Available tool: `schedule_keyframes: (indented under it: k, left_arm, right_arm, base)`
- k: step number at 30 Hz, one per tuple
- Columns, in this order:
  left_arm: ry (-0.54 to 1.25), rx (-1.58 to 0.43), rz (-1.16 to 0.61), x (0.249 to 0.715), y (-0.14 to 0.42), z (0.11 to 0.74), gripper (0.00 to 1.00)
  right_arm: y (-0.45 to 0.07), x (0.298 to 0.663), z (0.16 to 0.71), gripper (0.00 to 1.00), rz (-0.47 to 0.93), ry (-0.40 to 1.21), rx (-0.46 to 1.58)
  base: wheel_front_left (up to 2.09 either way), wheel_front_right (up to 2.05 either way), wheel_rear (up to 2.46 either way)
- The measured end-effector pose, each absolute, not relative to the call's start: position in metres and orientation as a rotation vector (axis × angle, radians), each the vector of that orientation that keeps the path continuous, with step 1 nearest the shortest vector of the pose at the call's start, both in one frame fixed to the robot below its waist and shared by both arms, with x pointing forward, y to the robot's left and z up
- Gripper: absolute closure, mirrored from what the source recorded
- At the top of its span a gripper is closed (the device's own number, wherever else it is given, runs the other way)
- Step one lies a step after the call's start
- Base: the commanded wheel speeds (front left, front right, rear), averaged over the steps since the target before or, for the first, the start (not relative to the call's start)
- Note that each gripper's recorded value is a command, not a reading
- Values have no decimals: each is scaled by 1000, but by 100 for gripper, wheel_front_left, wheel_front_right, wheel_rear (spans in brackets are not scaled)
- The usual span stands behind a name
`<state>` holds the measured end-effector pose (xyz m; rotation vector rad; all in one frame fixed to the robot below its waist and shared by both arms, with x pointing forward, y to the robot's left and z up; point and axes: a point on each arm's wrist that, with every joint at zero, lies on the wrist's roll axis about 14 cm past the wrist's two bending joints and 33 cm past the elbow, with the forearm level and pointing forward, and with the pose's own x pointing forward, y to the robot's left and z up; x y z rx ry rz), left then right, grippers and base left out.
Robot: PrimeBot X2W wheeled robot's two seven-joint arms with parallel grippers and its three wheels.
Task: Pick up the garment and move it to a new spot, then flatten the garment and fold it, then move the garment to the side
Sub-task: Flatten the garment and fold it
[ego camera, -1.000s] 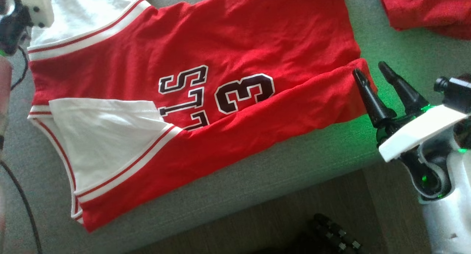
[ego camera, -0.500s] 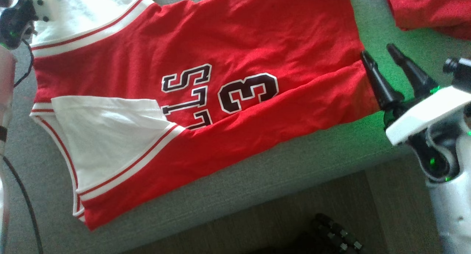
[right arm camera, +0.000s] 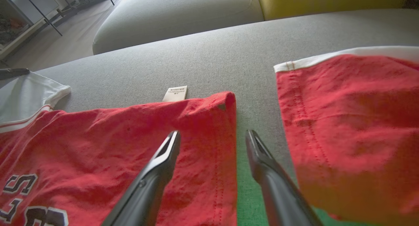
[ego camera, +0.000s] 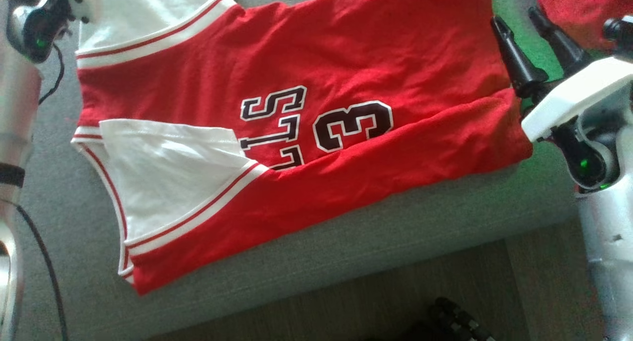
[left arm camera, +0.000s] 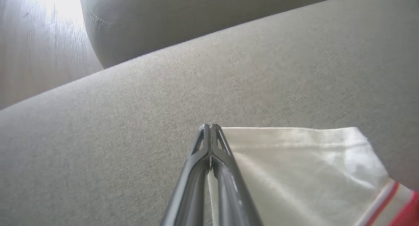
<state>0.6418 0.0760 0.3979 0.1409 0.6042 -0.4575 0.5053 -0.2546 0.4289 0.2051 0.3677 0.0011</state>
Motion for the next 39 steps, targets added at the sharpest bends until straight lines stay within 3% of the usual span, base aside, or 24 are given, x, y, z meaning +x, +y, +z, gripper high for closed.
schedule_keyframes:
  k: [7,20,25,27,31,32,33,34,39]
  left_arm:
    - [545,141,-477,640,74,421,100]
    - [521,164,-491,636,78,431,100]
    - [525,165,-486,633,84,429,100]
    - [524,169,-490,632,84,428,100]
    - [522,163,-488,632,84,429,100]
    - [516,162,-488,633,84,431,100]
    - [511,162,-488,634,84,432,100]
    - [509,163,-489,635,84,433,100]
    - [499,166,-497,634,82,430,100]
  right_arm:
    - [-261,509,413,0,-29,445,210]
    - [-246,553,405,1,-21,515,265]
    - [-240,567,398,27,-20,552,280]
    - [-238,573,399,48,-16,555,280]
    - [-234,578,397,68,-10,570,278]
    - [-234,579,395,87,-12,575,277]
    - [-234,579,394,87,-14,574,277]
    - [-234,580,392,100,-15,580,276]
    - [-234,585,392,100,-18,571,267]
  base:
    - [0,0,0]
    - [0,0,0]
    - [0,0,0]
    - [0,0,0]
    - [0,0,0]
    - [0,0,0]
    - [0,0,0]
    - [0,0,0]
    - [0,0,0]
